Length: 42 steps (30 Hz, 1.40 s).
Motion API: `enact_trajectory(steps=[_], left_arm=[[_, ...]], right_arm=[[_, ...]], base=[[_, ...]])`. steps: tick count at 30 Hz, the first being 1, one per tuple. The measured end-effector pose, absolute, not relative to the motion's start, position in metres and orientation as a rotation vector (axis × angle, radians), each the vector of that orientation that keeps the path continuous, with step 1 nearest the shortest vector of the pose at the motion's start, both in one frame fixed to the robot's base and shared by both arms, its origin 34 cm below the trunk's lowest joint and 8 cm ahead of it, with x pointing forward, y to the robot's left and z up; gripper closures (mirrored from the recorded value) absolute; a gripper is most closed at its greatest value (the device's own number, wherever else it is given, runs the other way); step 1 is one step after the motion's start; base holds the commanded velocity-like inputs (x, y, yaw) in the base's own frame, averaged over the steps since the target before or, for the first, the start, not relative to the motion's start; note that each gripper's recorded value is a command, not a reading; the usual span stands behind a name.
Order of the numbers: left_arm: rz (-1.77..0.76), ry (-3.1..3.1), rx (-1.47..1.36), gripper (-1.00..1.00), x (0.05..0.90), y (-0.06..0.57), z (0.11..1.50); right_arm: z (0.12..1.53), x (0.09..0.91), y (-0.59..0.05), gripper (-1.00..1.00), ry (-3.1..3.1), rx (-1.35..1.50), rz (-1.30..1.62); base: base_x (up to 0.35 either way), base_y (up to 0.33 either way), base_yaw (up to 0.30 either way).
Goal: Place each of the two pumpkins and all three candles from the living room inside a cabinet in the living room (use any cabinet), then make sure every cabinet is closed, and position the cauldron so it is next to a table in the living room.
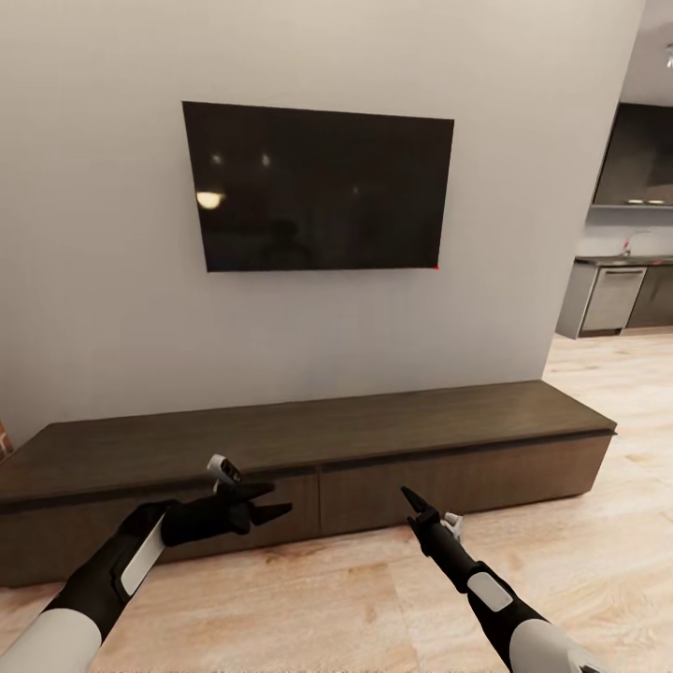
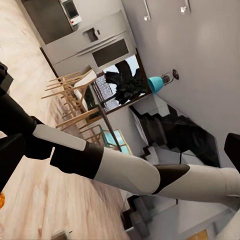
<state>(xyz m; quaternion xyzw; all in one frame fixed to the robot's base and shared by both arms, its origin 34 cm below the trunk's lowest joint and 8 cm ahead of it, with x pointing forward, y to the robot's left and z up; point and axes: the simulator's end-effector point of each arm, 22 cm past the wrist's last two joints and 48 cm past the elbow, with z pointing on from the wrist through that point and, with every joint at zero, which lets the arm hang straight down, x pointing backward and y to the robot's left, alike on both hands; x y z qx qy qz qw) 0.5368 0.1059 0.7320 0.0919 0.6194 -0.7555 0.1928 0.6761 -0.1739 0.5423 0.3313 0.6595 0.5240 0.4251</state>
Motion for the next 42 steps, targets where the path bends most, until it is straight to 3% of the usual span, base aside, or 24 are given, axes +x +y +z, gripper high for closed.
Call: enact_trajectory(steps=[42], left_arm=[[-2.158,1.685,0.28,-1.0,0.516,0.109,0.678]], right_arm=[[0.508,0.653,-0.221,-1.0,1.505,0.852,1.498]], base=[[0.004,0.0,0.0]])
